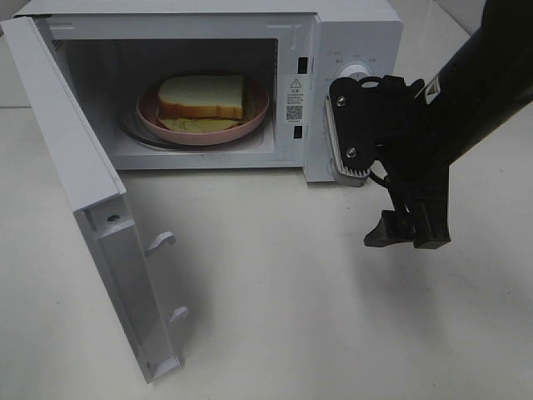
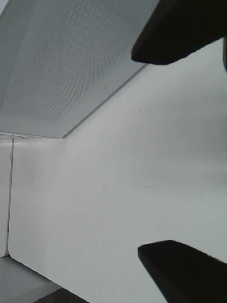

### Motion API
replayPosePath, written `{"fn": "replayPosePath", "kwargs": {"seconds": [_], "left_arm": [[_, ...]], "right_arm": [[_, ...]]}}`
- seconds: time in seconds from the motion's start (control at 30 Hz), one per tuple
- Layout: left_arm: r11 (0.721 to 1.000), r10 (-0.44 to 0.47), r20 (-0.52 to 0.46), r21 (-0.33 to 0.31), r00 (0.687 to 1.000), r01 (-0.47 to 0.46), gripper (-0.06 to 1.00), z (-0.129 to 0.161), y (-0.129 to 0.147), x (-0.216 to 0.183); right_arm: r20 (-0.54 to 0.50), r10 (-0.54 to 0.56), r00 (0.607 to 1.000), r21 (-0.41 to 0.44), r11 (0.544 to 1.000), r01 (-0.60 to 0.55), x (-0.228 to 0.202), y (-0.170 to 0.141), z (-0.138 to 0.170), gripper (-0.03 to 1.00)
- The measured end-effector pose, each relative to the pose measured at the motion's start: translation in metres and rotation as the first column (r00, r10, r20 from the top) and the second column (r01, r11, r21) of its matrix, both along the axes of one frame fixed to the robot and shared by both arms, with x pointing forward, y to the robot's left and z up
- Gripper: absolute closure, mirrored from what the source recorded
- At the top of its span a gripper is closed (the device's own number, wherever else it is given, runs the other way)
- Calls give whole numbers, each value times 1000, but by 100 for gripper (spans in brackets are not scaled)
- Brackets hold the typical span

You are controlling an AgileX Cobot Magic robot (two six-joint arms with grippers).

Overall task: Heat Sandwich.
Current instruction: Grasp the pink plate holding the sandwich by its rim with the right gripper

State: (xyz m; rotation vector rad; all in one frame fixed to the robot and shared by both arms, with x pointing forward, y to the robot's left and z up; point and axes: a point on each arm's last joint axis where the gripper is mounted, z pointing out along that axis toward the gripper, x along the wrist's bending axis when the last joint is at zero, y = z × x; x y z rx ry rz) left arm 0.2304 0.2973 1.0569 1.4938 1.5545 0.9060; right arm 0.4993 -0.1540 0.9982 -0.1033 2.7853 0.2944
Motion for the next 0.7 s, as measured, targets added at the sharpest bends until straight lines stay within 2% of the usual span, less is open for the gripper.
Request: {"fn": "replayPosePath", "kwargs": {"seconds": [0.23, 0.37, 0.7], "left_arm": [[1000, 0, 0, 0, 1000, 0, -1, 0, 0, 0], [1000, 0, 0, 0, 1000, 0, -1, 0, 0, 0], [1000, 0, 0, 0, 1000, 0, -1, 0, 0, 0]], "right_arm": [[18, 63, 998, -41, 997, -63, 11, 20, -2, 1], [45, 121, 992, -57, 991, -118, 27, 46, -1, 3], [77, 201, 976, -90, 977, -194, 48, 85, -11, 5]]}}
